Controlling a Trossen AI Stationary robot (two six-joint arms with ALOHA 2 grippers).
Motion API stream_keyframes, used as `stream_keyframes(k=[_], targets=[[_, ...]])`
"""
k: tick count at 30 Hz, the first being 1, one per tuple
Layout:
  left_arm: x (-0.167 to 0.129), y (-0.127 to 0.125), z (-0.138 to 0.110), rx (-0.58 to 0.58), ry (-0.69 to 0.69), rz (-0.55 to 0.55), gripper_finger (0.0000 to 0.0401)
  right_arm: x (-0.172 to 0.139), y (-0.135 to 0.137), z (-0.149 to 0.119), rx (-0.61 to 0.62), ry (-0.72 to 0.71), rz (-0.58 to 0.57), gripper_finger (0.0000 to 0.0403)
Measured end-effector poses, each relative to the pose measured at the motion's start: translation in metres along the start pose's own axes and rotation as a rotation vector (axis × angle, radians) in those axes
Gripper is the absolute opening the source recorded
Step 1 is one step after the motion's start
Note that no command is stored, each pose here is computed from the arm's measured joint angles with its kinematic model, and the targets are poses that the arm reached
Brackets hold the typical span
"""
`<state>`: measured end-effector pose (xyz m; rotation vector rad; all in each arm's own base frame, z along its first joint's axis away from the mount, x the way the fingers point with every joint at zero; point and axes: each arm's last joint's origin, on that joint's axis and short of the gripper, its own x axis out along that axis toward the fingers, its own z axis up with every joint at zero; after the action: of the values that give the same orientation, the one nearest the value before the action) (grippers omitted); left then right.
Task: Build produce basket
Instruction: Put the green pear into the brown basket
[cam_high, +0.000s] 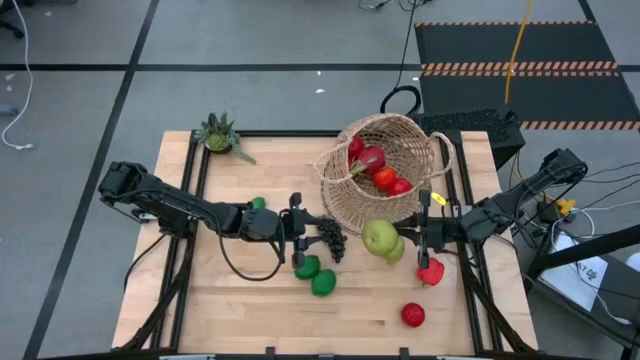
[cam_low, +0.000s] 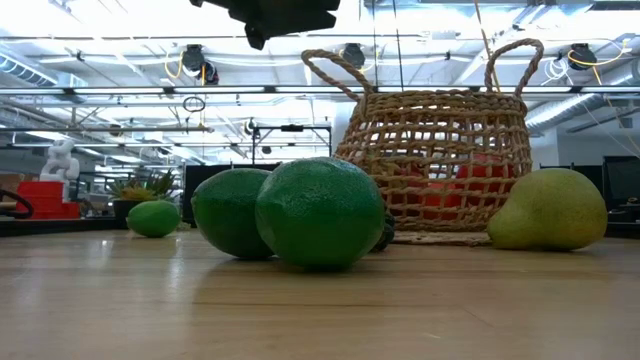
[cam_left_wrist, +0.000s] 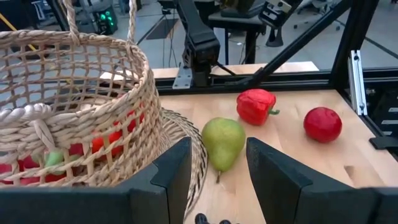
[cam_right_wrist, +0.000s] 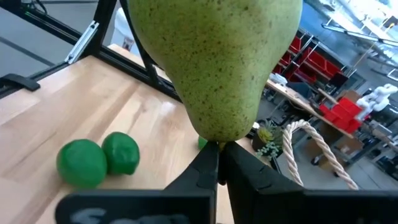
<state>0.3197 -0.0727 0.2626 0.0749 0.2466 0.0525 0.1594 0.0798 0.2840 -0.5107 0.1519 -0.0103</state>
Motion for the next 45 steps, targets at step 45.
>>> stream_keyframes(k=[45], targets=[[0.001,0.003,-0.004,0.028,0.042,0.009,0.0157,-0.004,0.012,-0.015,-0.676,0.117,0.113,0.0009]])
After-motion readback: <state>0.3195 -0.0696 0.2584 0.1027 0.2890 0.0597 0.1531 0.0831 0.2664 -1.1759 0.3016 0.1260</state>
